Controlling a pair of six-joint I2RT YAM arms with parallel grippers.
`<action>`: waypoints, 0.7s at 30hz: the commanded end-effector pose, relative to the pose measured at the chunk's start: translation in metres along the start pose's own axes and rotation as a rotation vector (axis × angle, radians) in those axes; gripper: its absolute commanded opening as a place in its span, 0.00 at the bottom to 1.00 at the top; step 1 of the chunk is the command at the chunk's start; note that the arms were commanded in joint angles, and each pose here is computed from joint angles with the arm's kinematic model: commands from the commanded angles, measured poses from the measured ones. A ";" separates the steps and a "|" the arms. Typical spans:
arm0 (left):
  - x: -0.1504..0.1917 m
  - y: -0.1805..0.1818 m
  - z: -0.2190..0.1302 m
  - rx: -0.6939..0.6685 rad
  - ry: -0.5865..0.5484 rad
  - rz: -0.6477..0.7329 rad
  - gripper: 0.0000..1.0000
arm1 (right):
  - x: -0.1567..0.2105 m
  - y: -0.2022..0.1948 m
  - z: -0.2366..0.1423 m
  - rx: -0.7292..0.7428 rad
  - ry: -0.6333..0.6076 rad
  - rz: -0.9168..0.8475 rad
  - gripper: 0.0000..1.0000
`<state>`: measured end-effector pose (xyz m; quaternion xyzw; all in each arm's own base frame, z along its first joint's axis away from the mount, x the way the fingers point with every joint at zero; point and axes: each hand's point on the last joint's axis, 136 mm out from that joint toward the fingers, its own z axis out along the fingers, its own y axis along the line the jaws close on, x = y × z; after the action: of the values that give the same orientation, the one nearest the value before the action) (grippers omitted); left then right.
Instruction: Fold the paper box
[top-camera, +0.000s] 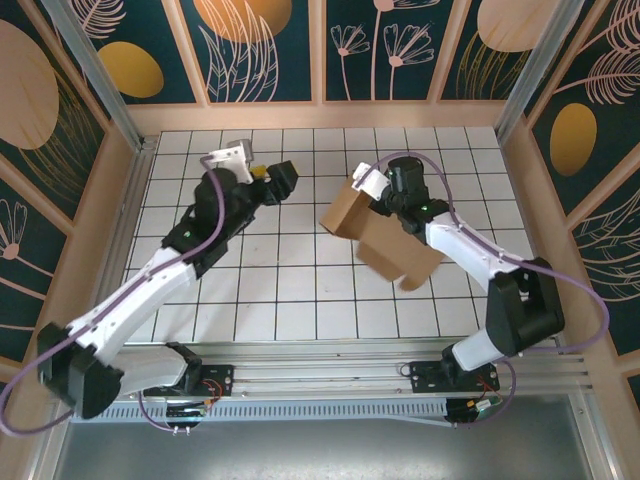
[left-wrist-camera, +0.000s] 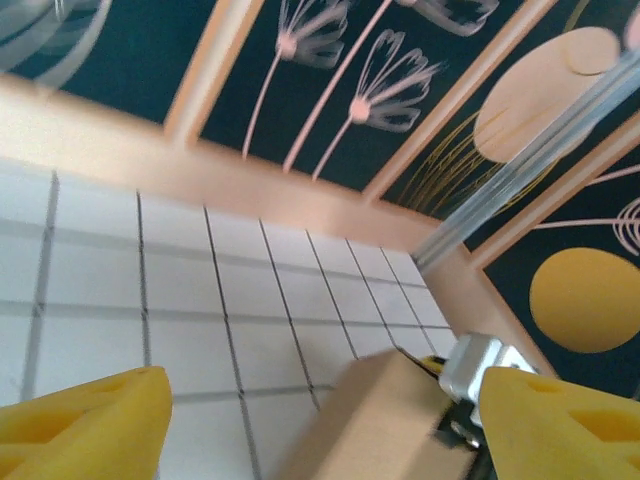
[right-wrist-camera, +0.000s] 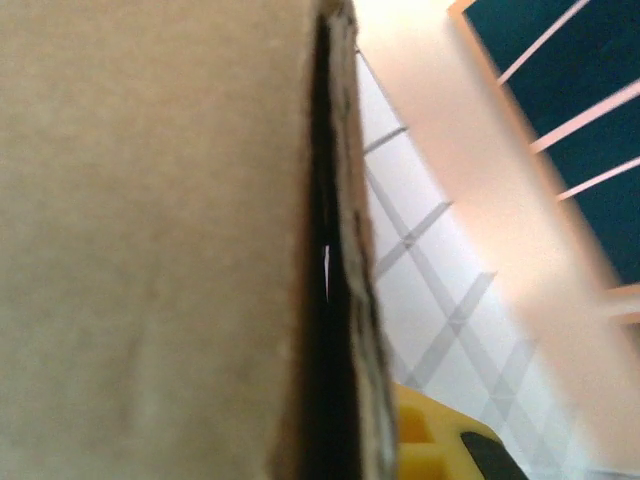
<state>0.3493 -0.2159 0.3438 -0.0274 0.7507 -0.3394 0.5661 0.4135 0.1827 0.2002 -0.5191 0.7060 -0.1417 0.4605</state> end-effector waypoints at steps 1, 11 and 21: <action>0.009 0.012 -0.013 -0.011 -0.050 0.288 0.83 | 0.045 0.008 -0.022 -0.079 0.314 -0.603 0.00; 0.035 0.020 -0.024 0.052 -0.064 0.384 0.85 | 0.015 0.081 0.029 -0.208 0.370 -0.997 0.00; 0.051 0.029 -0.027 0.052 -0.042 0.360 0.85 | -0.011 0.147 0.078 -0.237 0.292 -0.909 0.18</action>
<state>0.3212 -0.2014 0.2744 0.1113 0.7441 -0.2418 0.6127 0.3774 0.2593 0.0471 -0.8200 0.4511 -0.3221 0.1426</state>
